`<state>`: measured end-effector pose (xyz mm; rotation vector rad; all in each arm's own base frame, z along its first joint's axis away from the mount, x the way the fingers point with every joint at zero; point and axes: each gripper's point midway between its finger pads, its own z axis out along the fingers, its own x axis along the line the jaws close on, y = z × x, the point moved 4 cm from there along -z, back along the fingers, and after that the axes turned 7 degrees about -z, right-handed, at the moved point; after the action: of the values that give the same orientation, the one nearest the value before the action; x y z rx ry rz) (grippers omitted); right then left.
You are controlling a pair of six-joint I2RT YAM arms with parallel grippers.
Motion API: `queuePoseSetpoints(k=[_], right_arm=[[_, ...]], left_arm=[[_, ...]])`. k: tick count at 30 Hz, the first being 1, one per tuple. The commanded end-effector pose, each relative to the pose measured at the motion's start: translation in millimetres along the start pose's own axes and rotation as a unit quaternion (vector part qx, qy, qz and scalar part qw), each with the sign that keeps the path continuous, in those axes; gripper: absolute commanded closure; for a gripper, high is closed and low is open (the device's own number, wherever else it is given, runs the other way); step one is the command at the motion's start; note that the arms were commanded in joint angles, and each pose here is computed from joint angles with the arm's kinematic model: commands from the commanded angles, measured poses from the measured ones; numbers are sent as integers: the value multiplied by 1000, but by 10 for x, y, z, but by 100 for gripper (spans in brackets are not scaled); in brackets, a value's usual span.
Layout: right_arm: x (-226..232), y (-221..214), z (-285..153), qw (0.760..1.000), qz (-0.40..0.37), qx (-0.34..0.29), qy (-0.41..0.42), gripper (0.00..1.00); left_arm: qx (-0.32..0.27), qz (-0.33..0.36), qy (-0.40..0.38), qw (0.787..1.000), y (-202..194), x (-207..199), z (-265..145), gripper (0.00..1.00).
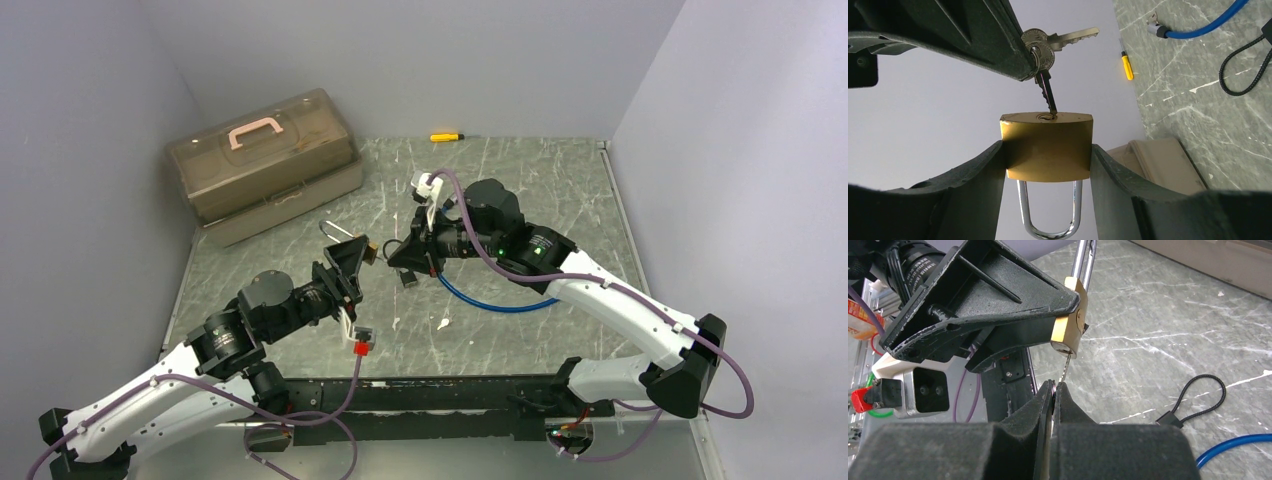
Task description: Unlock with the key
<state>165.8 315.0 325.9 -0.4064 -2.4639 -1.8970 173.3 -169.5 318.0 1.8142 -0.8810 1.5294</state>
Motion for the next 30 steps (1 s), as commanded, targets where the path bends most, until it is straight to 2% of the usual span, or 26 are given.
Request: queuePoseSetpoints(k=[1, 9, 17, 30], right_arm=[[5, 312, 22, 998, -24, -64, -5, 100], [49, 219, -68, 998, -29, -59, -11, 100], [116, 265, -179, 997, -39, -71, -7, 100], [86, 281, -70, 997, -37, -67, 1, 100]], left_arm=[[-10, -2, 93, 996, 35, 413, -87, 100], [8, -47, 112, 993, -53, 482, -175, 100], [8, -50, 107, 993, -56, 461, -157, 100], [2, -44, 109, 993, -40, 475, -138, 100]])
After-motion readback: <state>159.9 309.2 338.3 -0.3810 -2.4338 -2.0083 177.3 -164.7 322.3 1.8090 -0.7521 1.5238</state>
